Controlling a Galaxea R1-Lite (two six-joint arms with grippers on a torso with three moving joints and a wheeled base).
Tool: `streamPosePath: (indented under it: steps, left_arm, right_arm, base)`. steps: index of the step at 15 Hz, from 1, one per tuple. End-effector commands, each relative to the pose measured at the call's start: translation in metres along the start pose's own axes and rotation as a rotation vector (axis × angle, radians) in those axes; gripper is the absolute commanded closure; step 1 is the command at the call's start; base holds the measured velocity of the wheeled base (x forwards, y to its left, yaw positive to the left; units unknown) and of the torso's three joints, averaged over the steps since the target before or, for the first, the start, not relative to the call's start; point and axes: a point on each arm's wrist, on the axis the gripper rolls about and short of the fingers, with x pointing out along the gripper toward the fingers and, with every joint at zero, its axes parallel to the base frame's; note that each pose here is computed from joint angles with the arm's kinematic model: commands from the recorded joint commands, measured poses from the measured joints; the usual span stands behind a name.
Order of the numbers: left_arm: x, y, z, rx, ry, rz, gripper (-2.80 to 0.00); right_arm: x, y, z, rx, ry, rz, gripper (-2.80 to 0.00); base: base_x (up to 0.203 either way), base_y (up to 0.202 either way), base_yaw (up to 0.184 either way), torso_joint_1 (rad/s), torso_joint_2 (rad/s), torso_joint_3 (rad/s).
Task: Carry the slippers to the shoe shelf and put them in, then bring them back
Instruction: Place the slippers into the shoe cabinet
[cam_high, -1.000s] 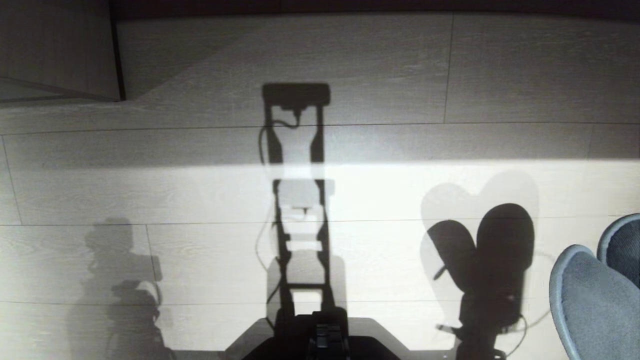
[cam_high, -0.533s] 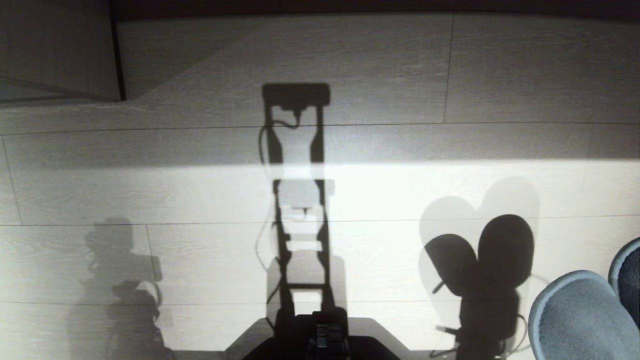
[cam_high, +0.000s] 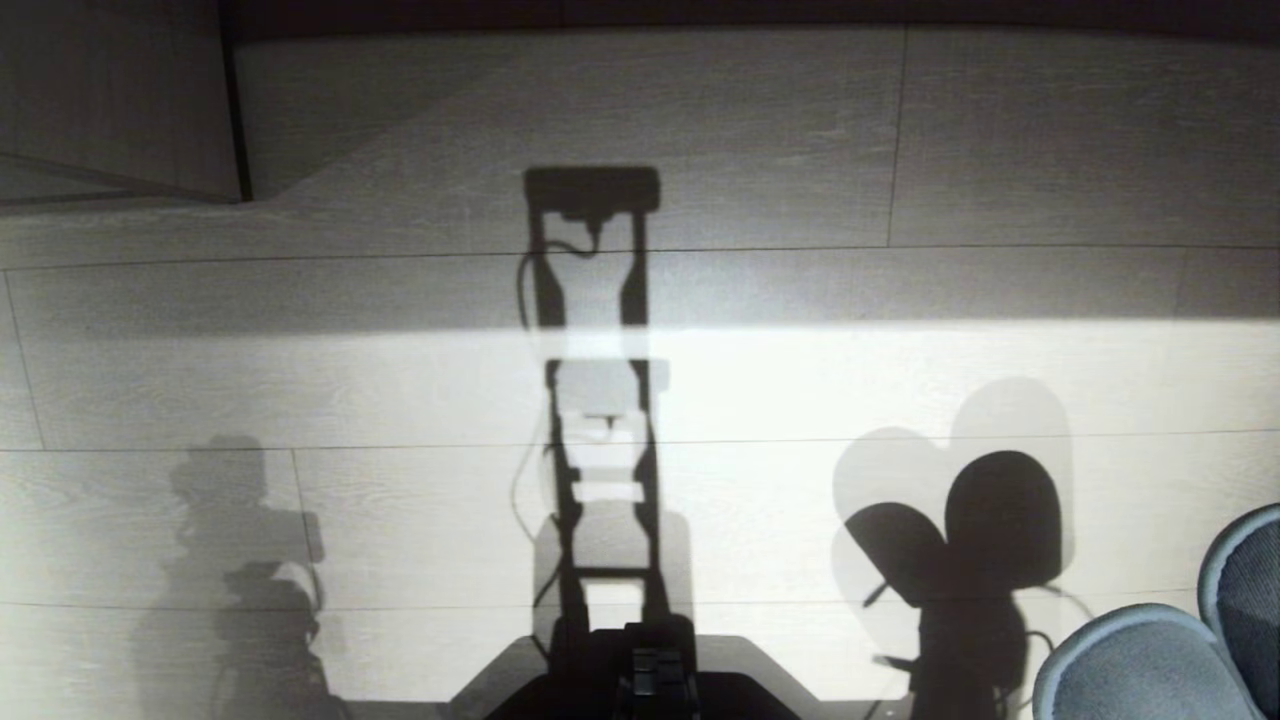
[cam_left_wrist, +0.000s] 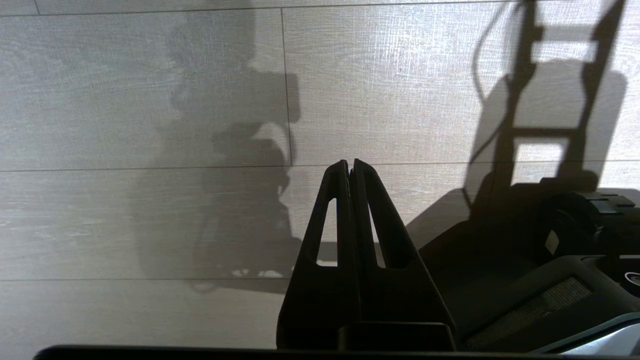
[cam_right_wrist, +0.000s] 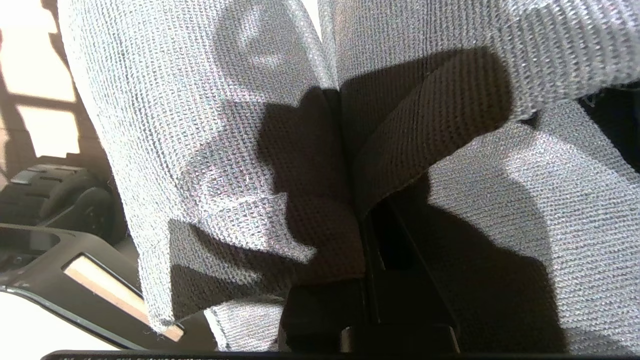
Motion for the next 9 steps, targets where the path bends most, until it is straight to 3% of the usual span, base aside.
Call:
streamPosePath:
  steps: [1,9]
  left_arm:
    - [0.0000,0.0000,0.0000,-0.001,-0.001,0.001,0.00]
    - [0.0000,0.0000,0.0000,-0.001,-0.001,0.001,0.00]
  right_arm:
    - [-0.0006,0.0001,-0.0004,0.000,-0.008,0.001,0.00]
    - [-0.0006,0.0000,-0.0004,0.037,-0.008,-0.002,0.00]
  base:
    - [0.000,0.000,0.000,0.000,0.00,0.000]
    - [0.000,0.000,0.000,0.000,0.00,0.000]
